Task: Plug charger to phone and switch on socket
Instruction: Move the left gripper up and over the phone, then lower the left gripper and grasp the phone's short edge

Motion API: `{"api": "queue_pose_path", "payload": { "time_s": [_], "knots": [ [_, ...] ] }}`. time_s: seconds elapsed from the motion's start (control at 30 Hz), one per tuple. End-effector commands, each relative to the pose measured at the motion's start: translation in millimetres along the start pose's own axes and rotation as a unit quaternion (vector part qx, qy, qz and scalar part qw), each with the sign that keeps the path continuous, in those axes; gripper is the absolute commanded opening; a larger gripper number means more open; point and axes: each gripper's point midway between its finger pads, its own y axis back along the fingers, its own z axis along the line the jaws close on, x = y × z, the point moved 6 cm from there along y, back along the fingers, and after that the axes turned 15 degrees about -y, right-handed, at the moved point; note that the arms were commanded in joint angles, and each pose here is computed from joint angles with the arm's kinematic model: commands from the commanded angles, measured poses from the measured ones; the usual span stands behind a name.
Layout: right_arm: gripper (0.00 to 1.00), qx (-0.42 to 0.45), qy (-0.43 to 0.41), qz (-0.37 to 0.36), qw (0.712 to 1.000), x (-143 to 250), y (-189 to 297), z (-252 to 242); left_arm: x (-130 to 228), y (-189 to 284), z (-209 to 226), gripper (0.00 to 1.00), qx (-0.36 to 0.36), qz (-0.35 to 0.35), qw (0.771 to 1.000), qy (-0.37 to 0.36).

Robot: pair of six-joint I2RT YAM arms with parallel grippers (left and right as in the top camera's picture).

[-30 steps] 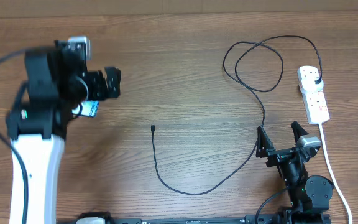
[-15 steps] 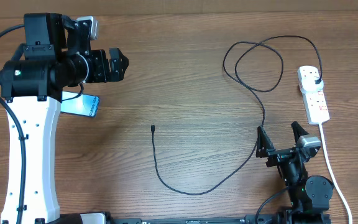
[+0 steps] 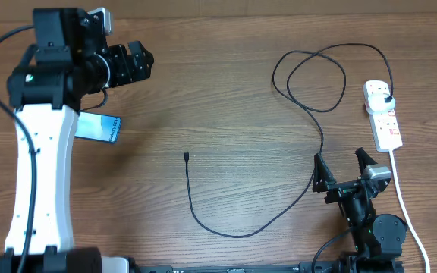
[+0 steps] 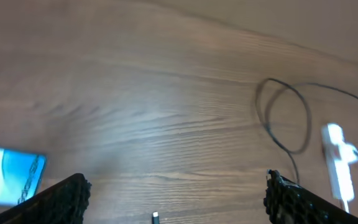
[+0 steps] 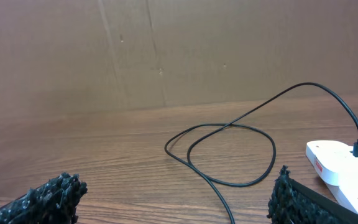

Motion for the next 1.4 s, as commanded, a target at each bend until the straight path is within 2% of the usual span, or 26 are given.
{"api": "queue_pose_path", "payload": {
  "time_s": [0.0, 0.1, 0.23, 0.67, 0.8, 1.1, 1.37],
  "knots": [
    [1.00, -0.001, 0.001, -0.003, 1.000, 2, 0, 0, 7, -28, 31, 0.94, -0.107, 0.031, 0.983, 0.143],
    [1.00, -0.001, 0.001, -0.003, 1.000, 1, 0, 0, 18, -50, 52, 0.94, -0.171, 0.055, 0.960, 0.214],
    [1.00, -0.001, 0.001, -0.003, 1.000, 2, 0, 0, 28, -76, 72, 0.94, -0.204, 0.080, 0.941, 0.258],
    [1.00, -0.001, 0.001, -0.003, 1.000, 2, 0, 0, 73, -125, 159, 1.00, -0.265, 0.158, 0.875, 0.373],
    [1.00, -0.001, 0.001, -0.003, 1.000, 2, 0, 0, 91, -140, 179, 0.99, -0.262, 0.188, 0.858, 0.400],
    [1.00, -0.001, 0.001, -0.003, 1.000, 2, 0, 0, 121, -162, 210, 0.99, -0.264, 0.232, 0.836, 0.422],
    [1.00, -0.001, 0.001, -0.003, 1.000, 1, 0, 0, 117, -164, 217, 0.99, -0.265, 0.214, 0.840, 0.422]
  ]
}}
